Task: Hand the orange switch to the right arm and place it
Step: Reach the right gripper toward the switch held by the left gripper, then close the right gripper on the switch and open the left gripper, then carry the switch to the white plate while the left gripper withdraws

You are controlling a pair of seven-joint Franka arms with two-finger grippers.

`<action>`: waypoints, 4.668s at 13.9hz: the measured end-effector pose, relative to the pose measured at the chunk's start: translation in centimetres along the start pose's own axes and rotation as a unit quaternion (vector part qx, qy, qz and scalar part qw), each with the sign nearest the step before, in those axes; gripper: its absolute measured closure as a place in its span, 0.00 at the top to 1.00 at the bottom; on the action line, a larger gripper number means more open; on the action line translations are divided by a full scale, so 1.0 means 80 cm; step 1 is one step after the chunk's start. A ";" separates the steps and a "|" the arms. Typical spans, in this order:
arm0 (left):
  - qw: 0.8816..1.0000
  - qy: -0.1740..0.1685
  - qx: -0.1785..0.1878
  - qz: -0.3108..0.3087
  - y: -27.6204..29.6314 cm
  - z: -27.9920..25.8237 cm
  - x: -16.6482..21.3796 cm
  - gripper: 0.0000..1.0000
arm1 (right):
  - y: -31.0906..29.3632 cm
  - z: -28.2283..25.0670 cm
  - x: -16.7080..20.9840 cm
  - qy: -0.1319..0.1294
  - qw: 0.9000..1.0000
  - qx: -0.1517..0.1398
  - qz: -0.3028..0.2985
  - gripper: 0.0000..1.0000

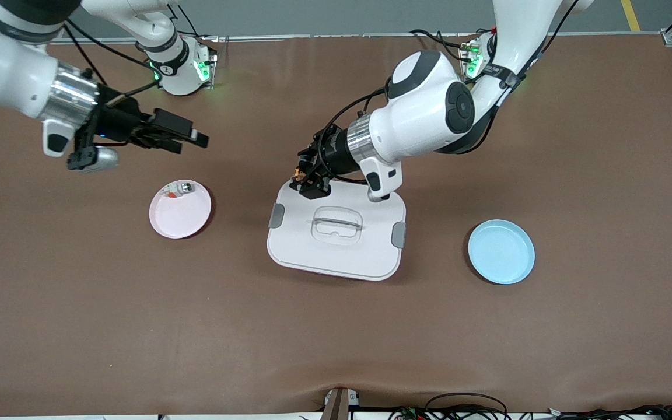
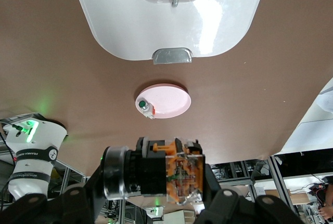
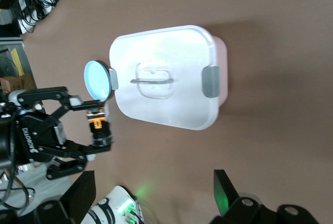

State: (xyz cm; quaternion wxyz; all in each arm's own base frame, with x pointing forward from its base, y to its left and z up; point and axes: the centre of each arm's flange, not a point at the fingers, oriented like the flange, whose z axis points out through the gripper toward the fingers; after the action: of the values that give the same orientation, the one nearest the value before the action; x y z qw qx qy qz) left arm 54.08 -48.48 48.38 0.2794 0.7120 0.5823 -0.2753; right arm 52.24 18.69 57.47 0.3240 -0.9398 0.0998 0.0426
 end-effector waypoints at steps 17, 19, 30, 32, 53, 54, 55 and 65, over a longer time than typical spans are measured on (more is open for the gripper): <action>0.999 -0.006 -0.006 -0.046 -0.007 0.033 -0.004 0.73 | -0.043 0.147 -0.022 0.069 0.997 0.007 -0.015 1.00; 0.999 -0.007 -0.006 -0.047 -0.007 0.033 -0.005 0.73 | -0.039 0.163 -0.015 0.067 0.998 0.012 -0.003 1.00; 0.999 -0.006 -0.004 -0.045 -0.009 0.036 -0.007 0.73 | -0.055 0.204 -0.029 0.059 0.998 0.030 0.008 1.00; 0.999 -0.006 -0.005 -0.045 -0.009 0.036 -0.007 0.73 | -0.055 0.203 -0.028 0.060 0.998 0.030 0.008 0.79; 0.999 -0.013 -0.018 -0.047 0.005 0.022 -0.006 1.00 | -0.063 0.196 -0.026 0.070 0.996 0.026 -0.049 0.34; 0.999 -0.012 -0.019 -0.046 0.006 0.021 -0.005 1.00 | -0.064 0.195 -0.025 0.073 0.995 0.024 -0.057 0.34; 0.999 -0.011 -0.020 -0.042 0.008 0.019 -0.004 1.00 | -0.064 0.194 -0.024 0.077 0.994 0.018 -0.077 0.34; 0.984 0.119 -0.010 0.132 0.041 -0.084 0.042 1.00 | -0.009 0.188 -0.025 -0.053 0.918 -0.172 -0.352 0.34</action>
State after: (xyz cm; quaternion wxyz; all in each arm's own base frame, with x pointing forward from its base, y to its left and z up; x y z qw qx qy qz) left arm 58.35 -41.92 50.85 0.2491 0.8078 0.5147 -0.1433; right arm 50.18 28.82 46.36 0.1560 -0.9518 -0.2639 -0.0084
